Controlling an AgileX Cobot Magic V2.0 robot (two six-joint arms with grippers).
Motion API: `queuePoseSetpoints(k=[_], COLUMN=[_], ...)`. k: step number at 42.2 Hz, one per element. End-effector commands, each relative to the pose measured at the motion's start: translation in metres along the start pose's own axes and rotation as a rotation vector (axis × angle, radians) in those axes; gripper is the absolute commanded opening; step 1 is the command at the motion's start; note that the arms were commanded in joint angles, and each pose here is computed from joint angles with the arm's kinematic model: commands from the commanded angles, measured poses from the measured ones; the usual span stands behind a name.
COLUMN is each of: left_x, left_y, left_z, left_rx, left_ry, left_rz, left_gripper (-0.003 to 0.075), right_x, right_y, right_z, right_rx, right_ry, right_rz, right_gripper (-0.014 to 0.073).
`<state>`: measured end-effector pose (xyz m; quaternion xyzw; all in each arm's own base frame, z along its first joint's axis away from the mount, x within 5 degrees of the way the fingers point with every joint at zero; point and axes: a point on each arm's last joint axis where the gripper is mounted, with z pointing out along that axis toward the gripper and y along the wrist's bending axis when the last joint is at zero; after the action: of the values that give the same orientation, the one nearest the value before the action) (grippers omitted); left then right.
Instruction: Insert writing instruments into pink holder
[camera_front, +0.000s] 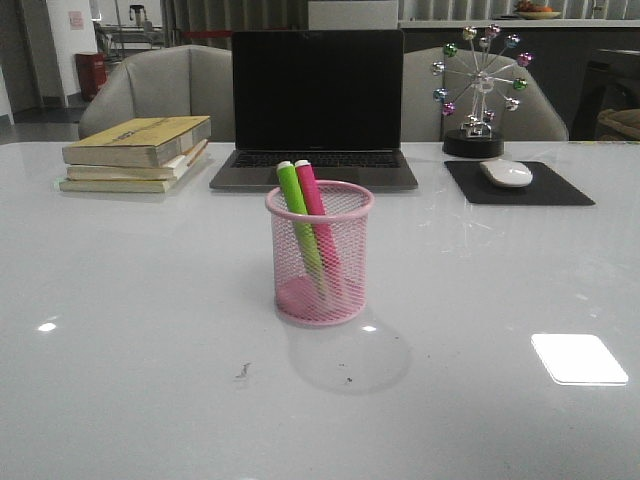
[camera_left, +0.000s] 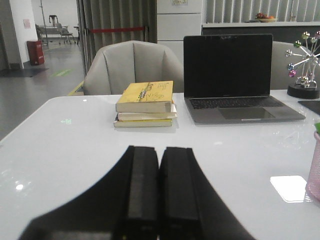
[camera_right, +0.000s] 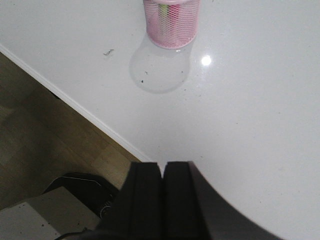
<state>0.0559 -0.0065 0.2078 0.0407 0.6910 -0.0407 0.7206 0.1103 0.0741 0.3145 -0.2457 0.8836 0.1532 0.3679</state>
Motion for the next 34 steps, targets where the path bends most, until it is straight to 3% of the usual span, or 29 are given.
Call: queuePoseSetpoints(k=[1, 34], left_x=[-0.0087, -0.0083], left_y=[0.0007, 0.0017], left_z=[-0.0022, -0.0022], left_rx=[-0.007, -0.028], left_ry=[-0.118, -0.114], left_rz=[-0.022, -0.020], left_gripper=[0.0091, 0.0091], right_x=[-0.0113, -0.0114], right_y=[0.0005, 0.0005], right_z=[-0.0068, -0.0068], right_rx=[-0.001, -0.001], right_ry=[-0.087, -0.088], right_rz=[0.005, 0.005], right_gripper=[0.0056, 0.0056])
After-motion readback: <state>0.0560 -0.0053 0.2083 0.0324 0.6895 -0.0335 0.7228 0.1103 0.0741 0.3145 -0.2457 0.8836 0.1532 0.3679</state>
